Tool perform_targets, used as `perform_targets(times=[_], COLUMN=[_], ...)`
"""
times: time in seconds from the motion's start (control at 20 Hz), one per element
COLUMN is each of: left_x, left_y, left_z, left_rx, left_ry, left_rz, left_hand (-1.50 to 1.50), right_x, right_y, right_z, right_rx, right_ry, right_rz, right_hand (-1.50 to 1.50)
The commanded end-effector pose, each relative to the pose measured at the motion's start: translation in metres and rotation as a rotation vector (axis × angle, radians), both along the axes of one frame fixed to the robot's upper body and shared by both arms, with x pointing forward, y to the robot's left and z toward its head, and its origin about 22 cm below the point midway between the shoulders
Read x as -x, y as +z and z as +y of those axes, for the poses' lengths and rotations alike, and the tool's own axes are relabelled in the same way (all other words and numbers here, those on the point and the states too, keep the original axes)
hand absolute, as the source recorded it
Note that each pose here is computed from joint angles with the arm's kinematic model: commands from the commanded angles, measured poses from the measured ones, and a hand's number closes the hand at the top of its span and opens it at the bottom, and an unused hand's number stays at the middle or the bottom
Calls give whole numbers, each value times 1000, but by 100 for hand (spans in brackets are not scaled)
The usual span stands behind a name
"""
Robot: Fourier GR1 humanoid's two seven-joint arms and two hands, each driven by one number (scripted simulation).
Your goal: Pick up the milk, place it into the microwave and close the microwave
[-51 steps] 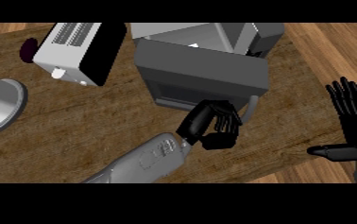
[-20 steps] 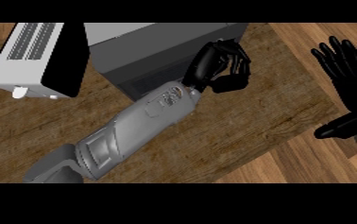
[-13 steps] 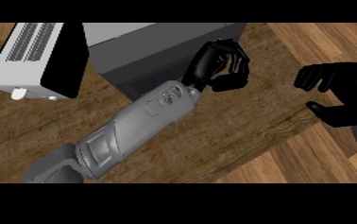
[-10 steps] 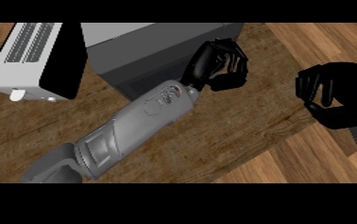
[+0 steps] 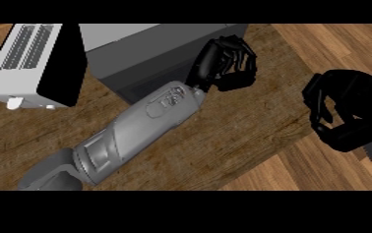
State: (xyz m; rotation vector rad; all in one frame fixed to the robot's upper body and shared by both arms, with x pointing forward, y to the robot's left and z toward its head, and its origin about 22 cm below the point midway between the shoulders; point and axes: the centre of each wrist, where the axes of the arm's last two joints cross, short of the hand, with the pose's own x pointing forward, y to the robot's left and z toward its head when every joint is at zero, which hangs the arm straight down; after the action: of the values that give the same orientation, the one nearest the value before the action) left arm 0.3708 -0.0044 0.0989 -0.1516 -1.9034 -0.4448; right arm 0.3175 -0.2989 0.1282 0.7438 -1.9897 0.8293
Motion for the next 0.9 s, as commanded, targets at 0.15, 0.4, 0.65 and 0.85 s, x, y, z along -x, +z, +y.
perform_targets(times=[0.15,0.4,0.65,0.85], left_x=[1,3,-7,-3], left_y=[2,0,1,-6], left_z=[-18,-18,-5,3], left_rx=[-4,-1,130,264], left_ry=[8,20,251,182], left_rz=[9,-1,42,358], left_hand=[150,150,150,150], right_x=[9,15,19,33], right_y=[2,5,8,-10], right_z=[15,20,18,32], right_rx=[-21,-26,-22,113], right_ry=[145,160,143,256], right_rz=[-18,-24,-22,94], right_hand=[150,150,150,150])
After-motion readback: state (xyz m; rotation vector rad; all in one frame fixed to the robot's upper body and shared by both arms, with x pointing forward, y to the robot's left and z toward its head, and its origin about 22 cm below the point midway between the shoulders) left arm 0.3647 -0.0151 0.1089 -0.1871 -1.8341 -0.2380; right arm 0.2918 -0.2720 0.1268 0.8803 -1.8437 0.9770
